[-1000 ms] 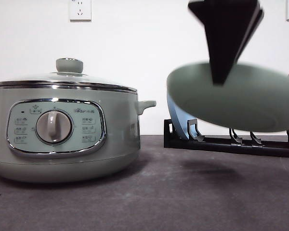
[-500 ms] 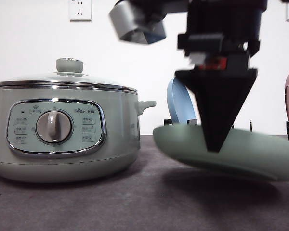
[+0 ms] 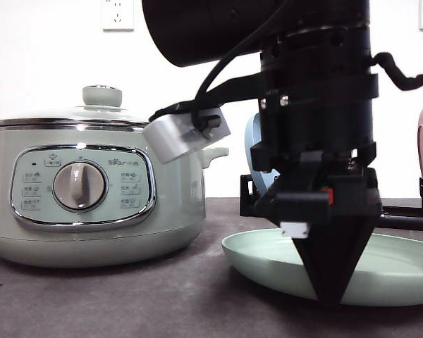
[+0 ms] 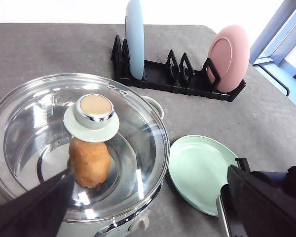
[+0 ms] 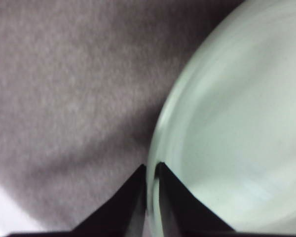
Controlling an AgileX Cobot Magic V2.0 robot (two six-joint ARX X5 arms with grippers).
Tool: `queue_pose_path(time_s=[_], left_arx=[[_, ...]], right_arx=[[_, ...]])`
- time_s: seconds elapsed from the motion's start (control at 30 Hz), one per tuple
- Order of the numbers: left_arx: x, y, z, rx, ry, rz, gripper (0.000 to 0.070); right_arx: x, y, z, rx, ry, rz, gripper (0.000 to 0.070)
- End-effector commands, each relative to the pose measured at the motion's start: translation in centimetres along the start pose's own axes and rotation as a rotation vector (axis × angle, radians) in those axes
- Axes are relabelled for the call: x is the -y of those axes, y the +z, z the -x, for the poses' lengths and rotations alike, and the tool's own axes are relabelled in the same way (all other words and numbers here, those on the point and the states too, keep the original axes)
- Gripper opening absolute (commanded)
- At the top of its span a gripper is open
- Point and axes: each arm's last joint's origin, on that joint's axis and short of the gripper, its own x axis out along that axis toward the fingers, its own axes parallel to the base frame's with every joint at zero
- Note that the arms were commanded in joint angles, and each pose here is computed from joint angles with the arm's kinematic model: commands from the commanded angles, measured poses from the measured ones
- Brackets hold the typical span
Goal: Transfer potato from steamer to green plate
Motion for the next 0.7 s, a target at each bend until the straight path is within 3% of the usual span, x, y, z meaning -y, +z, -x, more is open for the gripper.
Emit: queue_pose_path(time_s=[0.0, 0.03, 0.13, 0.2, 0.43, 0.67], left_arx=[[0.3, 0.6, 0.3, 0.024, -0.005, -0.027, 0.0634], [0.3, 0.6, 0.3, 0.024, -0.005, -0.027, 0.0634], [0.3, 0.6, 0.3, 0.023, -0.005, -0.027, 0.0634], [0.3, 0.6, 0.3, 0.024, -0.005, -0.027, 0.0634], [0.3, 0.6, 0.3, 0.024, -0.005, -0.027, 0.0634], [0.3, 0.6, 0.3, 0.024, -0.005, -0.028, 0.0634]], right_arx=[[-0.4, 0.2, -0.6, -0.011, 0.010, -0.018, 0.0032], [-0.4, 0.3, -0.6, -0.009, 0.010, -0.023, 0.0081], [-0.3, 0.3, -0.6, -0.006, 0.010, -0.030, 0.0331], [-0.3, 0.3, -0.6, -0.008, 0.010, -0.035, 0.0416], [0.0, 0.1, 1.0, 0.045, 0.013, -0.056, 0.0416], [1.3, -0.6, 6.9, 0.254, 0.025, -0.103, 0.0416]])
